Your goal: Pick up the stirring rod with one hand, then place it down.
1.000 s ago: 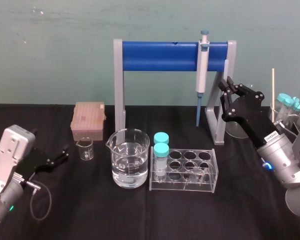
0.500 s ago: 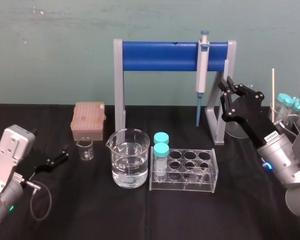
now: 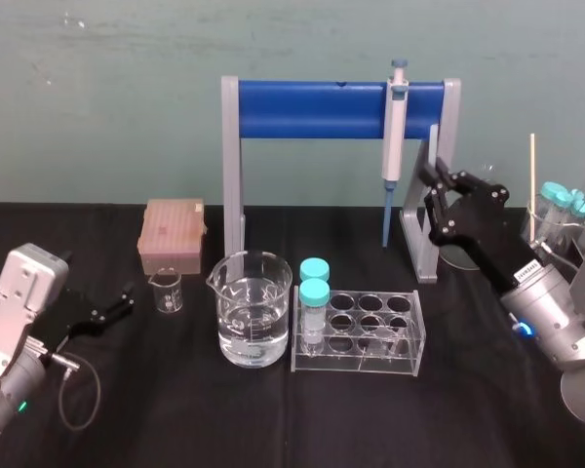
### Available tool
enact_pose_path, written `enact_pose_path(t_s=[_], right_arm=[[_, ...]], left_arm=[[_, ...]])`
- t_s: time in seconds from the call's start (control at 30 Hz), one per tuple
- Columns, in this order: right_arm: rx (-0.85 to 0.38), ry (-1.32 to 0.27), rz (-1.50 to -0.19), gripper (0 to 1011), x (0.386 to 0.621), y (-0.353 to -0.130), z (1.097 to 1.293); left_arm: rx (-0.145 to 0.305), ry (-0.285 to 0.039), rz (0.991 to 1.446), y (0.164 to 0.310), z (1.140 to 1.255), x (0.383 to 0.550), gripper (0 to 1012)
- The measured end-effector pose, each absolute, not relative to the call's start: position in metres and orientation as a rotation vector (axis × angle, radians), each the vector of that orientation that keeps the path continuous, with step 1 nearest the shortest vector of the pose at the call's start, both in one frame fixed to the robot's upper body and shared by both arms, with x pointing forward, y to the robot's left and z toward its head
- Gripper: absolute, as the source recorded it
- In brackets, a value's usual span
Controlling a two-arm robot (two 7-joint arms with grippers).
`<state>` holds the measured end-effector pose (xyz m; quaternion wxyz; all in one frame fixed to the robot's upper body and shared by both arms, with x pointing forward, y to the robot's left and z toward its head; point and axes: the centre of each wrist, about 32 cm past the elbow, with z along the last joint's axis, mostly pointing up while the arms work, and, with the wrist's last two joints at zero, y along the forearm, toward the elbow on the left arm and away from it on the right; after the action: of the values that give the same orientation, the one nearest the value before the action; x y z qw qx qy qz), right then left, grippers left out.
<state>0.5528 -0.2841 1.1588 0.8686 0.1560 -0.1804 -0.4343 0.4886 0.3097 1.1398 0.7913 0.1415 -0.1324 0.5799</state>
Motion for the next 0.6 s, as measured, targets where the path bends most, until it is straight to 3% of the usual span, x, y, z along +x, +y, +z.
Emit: enact_pose_path(t_s=[0.6], right_arm=[[0.294, -0.238, -0.785, 62, 0.543, -0.277, 1.148]], left_arm=[[0.304, -0.285, 1.248, 0.310, 1.140, 0.489, 1000]])
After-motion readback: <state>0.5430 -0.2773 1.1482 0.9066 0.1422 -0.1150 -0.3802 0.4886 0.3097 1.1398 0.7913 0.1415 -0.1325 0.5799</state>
